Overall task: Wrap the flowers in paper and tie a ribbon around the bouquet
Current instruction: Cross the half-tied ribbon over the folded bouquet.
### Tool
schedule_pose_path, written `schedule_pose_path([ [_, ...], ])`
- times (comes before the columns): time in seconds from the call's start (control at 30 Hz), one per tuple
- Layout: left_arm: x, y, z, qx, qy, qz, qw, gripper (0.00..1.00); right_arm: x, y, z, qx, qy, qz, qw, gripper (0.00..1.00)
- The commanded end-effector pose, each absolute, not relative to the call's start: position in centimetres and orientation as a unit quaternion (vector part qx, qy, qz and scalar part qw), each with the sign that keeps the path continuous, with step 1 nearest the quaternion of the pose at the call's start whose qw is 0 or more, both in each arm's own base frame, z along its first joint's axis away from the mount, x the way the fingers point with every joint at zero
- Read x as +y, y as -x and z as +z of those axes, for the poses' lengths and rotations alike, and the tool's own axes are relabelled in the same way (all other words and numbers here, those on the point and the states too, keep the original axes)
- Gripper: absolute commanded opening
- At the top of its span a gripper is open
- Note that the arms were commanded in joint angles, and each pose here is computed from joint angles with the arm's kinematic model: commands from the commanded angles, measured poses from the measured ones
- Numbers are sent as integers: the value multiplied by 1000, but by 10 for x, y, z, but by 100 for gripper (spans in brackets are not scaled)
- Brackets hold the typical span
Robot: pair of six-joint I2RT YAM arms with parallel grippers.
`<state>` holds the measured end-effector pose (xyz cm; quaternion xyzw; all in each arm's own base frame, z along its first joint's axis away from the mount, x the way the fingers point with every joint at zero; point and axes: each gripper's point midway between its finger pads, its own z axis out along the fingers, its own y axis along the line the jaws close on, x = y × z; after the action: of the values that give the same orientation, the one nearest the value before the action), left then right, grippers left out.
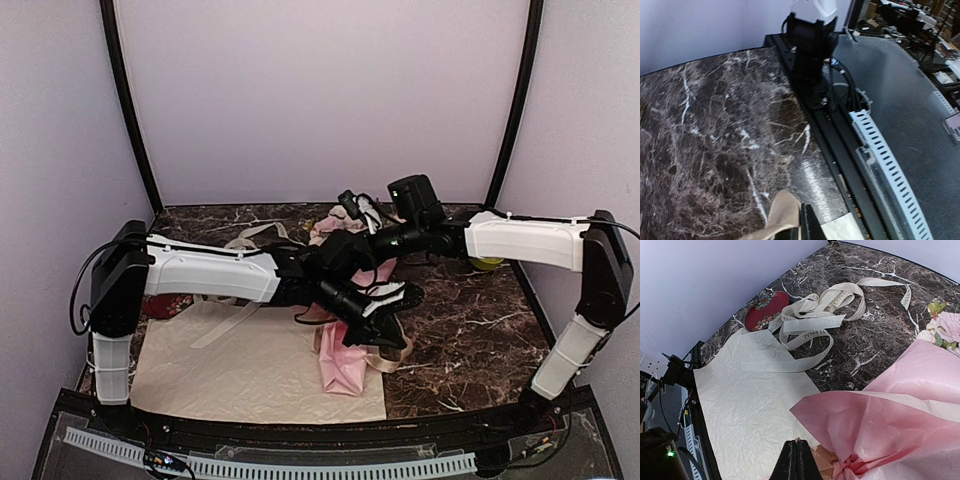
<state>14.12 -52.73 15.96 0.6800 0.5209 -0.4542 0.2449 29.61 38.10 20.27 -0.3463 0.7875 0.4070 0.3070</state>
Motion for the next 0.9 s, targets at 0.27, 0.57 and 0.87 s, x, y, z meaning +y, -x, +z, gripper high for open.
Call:
schedule_pose_path([
  [0.27, -509, -182, 110, 582, -728, -227, 284, 48, 377, -294, 209, 782, 351, 406, 316, 0],
  [0.57, -489, -153, 185, 524, -724, -286, 346, 59, 376, -295, 207, 786, 345, 405, 315, 0],
  [0.87, -391, -242, 261, 605, -444, -393, 531, 39, 382, -290, 215, 778, 323, 436, 316, 0],
])
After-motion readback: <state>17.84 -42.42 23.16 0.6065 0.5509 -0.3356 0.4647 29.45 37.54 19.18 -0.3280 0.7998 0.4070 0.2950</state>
